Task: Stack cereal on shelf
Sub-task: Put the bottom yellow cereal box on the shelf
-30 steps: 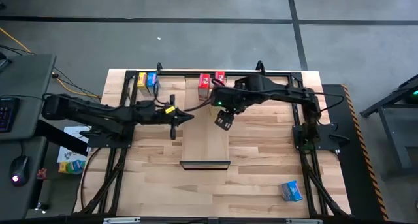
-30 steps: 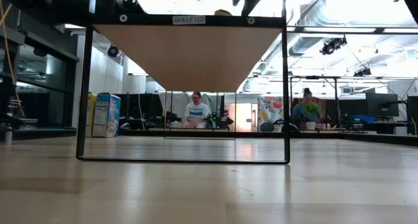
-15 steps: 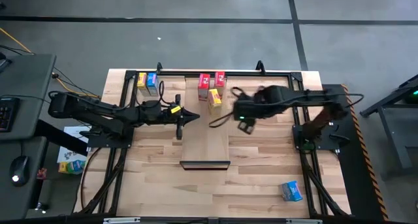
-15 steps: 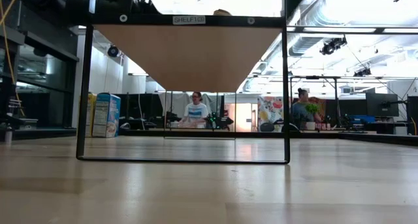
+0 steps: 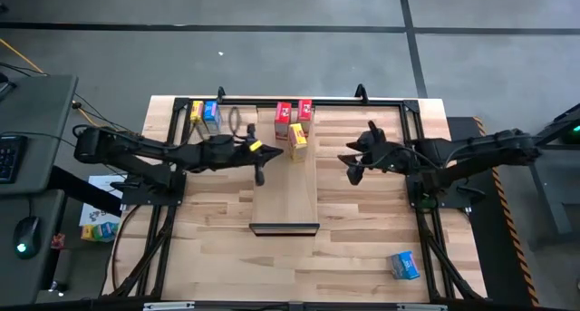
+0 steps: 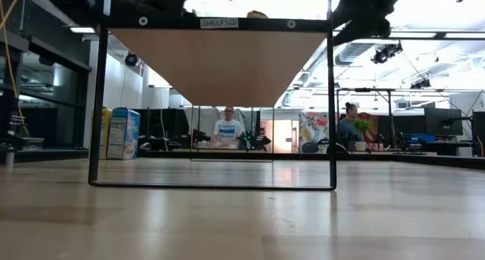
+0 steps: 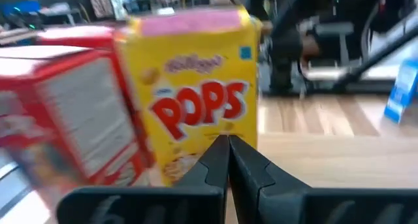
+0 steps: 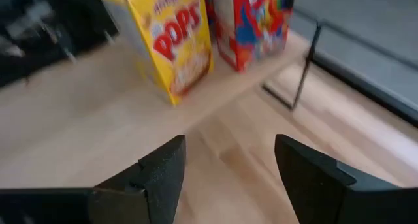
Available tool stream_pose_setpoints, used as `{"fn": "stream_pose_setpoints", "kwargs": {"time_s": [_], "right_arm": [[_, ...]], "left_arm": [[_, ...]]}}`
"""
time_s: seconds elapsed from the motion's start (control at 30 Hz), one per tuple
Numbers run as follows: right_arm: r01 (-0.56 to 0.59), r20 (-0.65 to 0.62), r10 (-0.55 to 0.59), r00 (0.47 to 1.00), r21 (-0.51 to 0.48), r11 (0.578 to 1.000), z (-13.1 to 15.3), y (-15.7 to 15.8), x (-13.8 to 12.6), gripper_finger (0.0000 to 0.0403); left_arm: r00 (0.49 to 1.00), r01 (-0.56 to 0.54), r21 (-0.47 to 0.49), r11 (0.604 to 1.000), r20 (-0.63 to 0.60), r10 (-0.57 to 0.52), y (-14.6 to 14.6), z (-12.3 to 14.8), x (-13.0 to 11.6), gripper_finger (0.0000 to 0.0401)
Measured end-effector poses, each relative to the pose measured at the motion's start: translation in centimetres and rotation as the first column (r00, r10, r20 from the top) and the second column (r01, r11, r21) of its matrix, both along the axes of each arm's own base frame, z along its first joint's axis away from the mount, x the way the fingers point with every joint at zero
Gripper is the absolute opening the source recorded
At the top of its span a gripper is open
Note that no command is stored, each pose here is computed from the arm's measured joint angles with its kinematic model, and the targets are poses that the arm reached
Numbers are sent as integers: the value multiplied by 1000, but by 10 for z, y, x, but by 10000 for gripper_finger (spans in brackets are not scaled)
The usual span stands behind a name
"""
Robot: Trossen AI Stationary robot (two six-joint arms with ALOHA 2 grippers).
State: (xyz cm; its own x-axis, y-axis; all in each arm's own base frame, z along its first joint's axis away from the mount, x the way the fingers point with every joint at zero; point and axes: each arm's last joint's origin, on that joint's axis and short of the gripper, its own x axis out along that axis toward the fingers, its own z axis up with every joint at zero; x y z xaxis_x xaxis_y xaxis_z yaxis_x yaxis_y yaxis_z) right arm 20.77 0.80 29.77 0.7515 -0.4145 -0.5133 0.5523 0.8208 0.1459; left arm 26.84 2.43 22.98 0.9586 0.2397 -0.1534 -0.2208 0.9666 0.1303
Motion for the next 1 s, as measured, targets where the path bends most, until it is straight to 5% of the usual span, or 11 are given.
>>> {"fn": "stream_pose_setpoints", "kwargs": {"time_s": [0.17,0.43,1.0], "right_arm": [[20,65,-16,998,-56,998,-10,-1,0,178],[36,52,-33,998,-65,997,-18,-1,12,14],[-11,107,20,994,-78,997,-46,-15,67,1]], "left_arm": [[996,-41,17,999,-81,42,2,5,22,0],[986,-123,37,992,-105,126,5,4,28,0],[985,-117,36,992,-125,121,6,2,27,0]]}}
